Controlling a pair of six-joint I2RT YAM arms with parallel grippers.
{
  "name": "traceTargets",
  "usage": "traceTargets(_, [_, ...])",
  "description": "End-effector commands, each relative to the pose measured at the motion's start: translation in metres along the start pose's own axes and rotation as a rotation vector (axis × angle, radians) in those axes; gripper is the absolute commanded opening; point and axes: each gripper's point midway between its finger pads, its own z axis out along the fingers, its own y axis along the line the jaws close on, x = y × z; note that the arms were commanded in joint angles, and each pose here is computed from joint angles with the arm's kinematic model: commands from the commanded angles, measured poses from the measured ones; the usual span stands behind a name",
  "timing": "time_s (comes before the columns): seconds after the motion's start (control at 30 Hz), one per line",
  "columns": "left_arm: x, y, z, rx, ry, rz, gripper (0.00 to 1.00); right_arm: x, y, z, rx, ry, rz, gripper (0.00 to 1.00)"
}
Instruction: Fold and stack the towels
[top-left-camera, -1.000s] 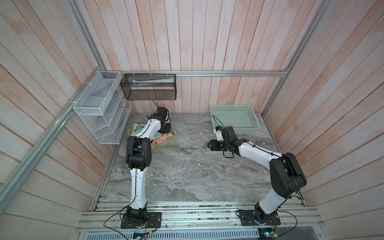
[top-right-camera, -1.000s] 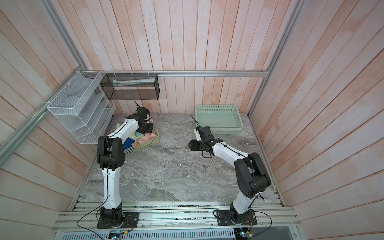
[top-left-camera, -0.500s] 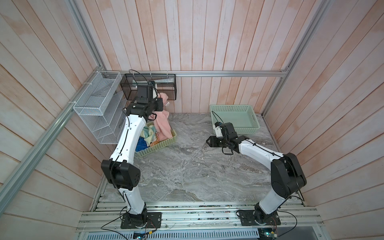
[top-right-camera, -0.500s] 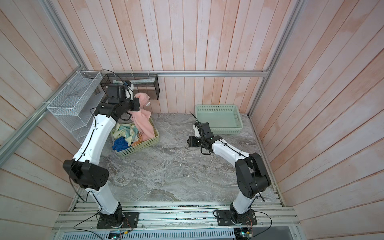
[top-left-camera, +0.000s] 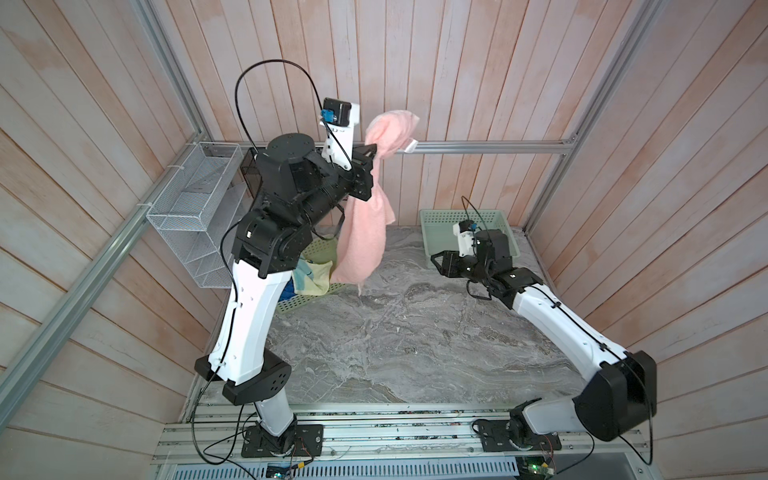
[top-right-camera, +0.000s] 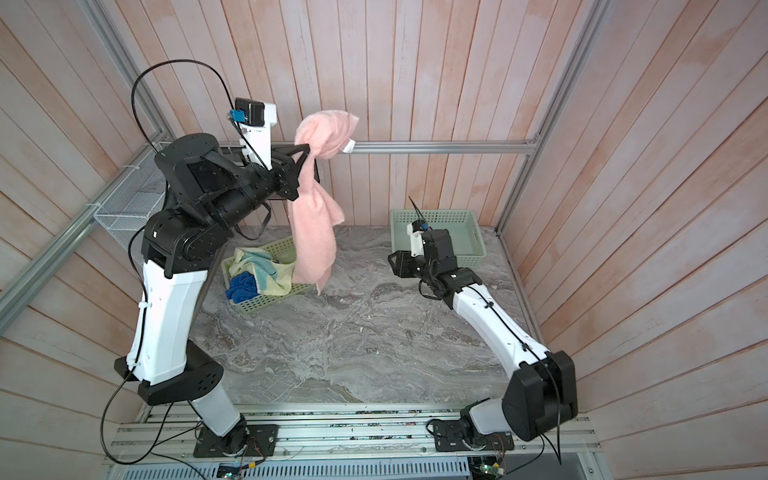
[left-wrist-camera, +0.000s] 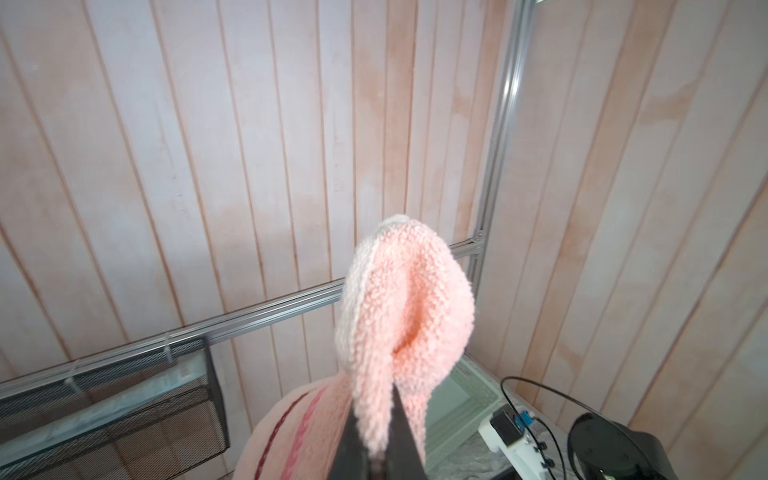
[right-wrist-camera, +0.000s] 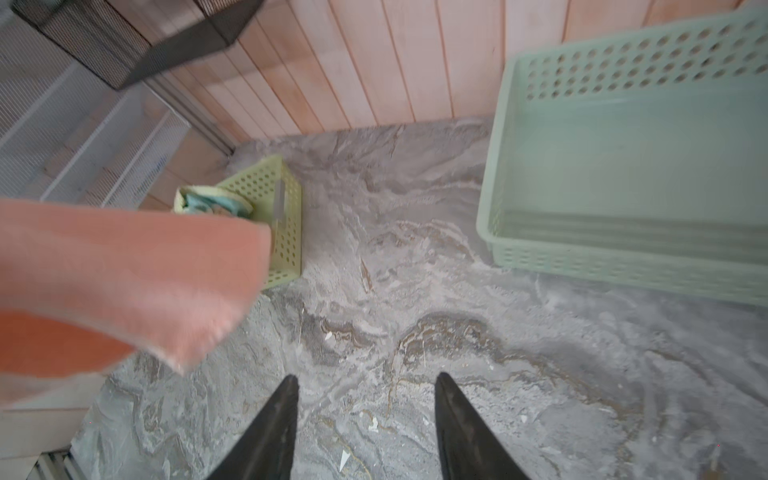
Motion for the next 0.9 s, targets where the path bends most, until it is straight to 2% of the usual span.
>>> traceTargets(0.0, [-0.041, -0.036, -0.021, 0.124, -0.16, -0.001, 0.0, -0.012, -0.003, -0.033, 0.008, -0.05, -0.001, 0.55])
traceTargets(0.07, [-0.04, -0.041, -0.022, 0.159, -0.164, -0.047, 0.0, -0.018, -0.009, -0.049, 0.027, -0.079, 0.007, 0.55])
traceTargets(0.13, [-0.014, -0.037, -0.01, 0.13, -0.091, -0.072, 0.0, -0.021, -0.016, -0.063, 0.046, -0.095, 0.018, 0.56])
traceTargets(0.2, [0.029, -0.028, 0.01, 0.09, 0.022, -0.077, 0.0, -0.017, -0.021, -0.072, 0.058, -0.097, 0.025, 0.56])
traceTargets(0.33, [0.141, 0.0, 0.049, 0.075, 0.243, -0.235, 0.01, 0.013, -0.03, -0.072, 0.067, -0.055, 0.06, 0.56])
traceTargets(0.43, [0.227, 0.04, 0.072, 0.026, 0.348, -0.328, 0.24, 0.053, -0.044, -0.055, 0.073, 0.033, 0.124, 0.55])
traceTargets(0.47, [0.258, 0.059, 0.079, -0.014, 0.391, -0.348, 0.43, 0.067, -0.049, -0.049, 0.076, 0.064, 0.147, 0.55])
traceTargets(0.5, [0.285, 0.076, 0.084, -0.058, 0.44, -0.361, 0.56, 0.081, -0.053, -0.042, 0.079, 0.099, 0.169, 0.54])
traceTargets(0.53, [0.313, 0.096, 0.086, -0.129, 0.509, -0.365, 0.62, 0.094, -0.055, -0.036, 0.079, 0.134, 0.181, 0.54])
traceTargets(0.57, [0.334, 0.11, 0.086, -0.186, 0.575, -0.36, 0.64, 0.104, -0.057, -0.031, 0.084, 0.167, 0.186, 0.54])
traceTargets(0.63, [0.359, 0.125, 0.079, -0.256, 0.675, -0.339, 0.65, 0.128, -0.054, -0.022, 0.102, 0.239, 0.177, 0.53])
traceTargets(0.7, [0.366, 0.121, 0.07, -0.247, 0.685, -0.332, 0.65, 0.149, -0.045, -0.015, 0.117, 0.292, 0.138, 0.53])
traceTargets(0.77, [0.372, 0.109, 0.056, -0.215, 0.666, -0.346, 0.64, 0.168, -0.041, -0.008, 0.133, 0.337, 0.129, 0.53])
traceTargets(0.87, [0.393, 0.073, 0.035, -0.138, 0.672, -0.362, 0.63, 0.189, -0.039, 0.009, 0.106, 0.385, 0.188, 0.53])
